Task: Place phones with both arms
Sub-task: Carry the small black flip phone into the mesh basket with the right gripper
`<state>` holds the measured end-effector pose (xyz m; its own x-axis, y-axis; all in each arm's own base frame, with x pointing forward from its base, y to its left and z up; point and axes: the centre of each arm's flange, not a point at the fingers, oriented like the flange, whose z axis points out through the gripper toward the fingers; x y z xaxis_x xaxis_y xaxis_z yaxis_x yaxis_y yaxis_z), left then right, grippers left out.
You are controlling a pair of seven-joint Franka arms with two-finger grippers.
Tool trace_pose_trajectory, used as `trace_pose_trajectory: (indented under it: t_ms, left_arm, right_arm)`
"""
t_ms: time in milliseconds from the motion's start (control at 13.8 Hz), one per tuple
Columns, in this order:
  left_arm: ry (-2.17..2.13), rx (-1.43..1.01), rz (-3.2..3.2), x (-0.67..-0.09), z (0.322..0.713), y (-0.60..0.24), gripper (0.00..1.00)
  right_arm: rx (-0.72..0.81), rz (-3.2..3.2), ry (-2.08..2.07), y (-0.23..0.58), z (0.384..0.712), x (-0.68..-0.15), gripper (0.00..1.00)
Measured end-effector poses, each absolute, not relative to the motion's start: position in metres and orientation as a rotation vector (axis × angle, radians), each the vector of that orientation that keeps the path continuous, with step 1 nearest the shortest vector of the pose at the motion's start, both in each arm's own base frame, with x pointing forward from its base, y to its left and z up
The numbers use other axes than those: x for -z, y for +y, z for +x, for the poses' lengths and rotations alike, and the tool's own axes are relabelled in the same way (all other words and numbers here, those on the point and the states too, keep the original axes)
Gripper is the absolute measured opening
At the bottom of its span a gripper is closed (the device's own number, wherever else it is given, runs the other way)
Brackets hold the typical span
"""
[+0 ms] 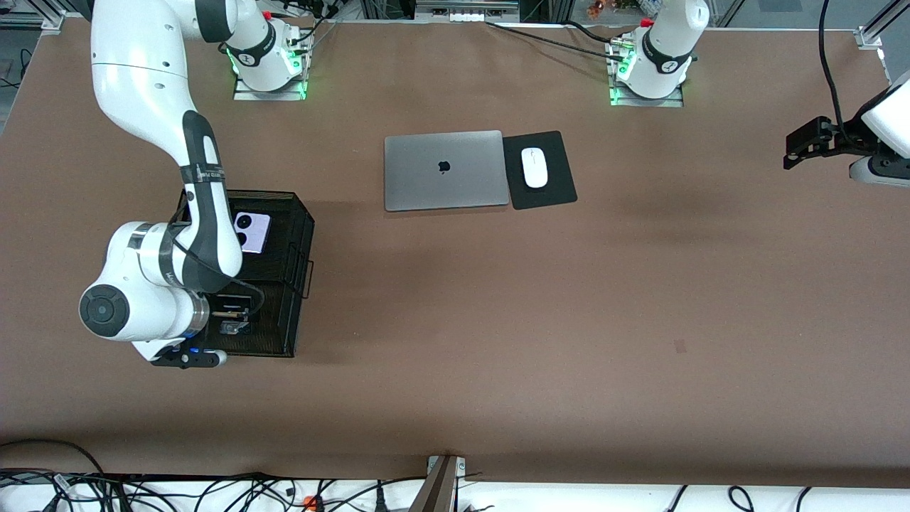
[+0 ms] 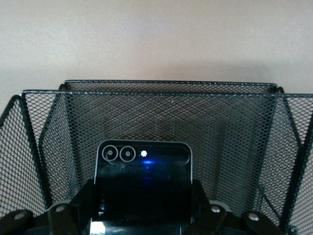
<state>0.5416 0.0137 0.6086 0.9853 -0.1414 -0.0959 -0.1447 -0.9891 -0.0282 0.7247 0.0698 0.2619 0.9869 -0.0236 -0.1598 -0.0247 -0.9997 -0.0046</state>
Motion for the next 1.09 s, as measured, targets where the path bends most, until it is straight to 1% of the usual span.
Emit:
trace_pose_trajectory:
  t_ms: [73, 218, 291, 436, 582, 727, 945, 1091]
  left_arm:
    - [0.227, -0.156, -3.095, -0.609, 0.541, 0.014, 1.0]
    - [0.229, -0.17, -3.095, -0.608, 0.54, 0.012, 1.0]
    - [0.229, -0.172, -3.095, -0.608, 0.539, 0.011, 1.0]
    - [0.229, -0.173, -3.095, -0.608, 0.539, 0.011, 1.0]
    - [0.236, -0.173, -3.094, -0.608, 0.539, 0.008, 1.0]
    - [0.259, -0.172, -3.091, -0.608, 0.539, 0.0, 1.0]
    - [0.271, -0.172, -3.09, -0.608, 0.539, -0.005, 1.0]
    - [0.271, -0.171, -3.09, -0.608, 0.539, -0.005, 1.0]
  right_arm:
    - [-0.252, -3.124, 0.039, 0.07, 0.725, -0.262, 0.81]
    - [-0.249, -3.123, 0.047, 0.067, 0.725, -0.263, 0.96]
    - [-0.244, -3.123, 0.054, 0.064, 0.726, -0.264, 1.0]
    - [-0.253, -3.105, 0.08, 0.057, 0.726, -0.271, 1.0]
    - [-0.309, -3.063, 0.104, 0.049, 0.727, -0.291, 1.0]
    - [-0.392, -3.026, 0.117, 0.034, 0.727, -0.323, 1.0]
    - [-0.551, -2.973, 0.13, 0.011, 0.715, -0.369, 1.0]
    - [-0.618, -2.946, 0.131, -0.002, 0.707, -0.4, 1.0]
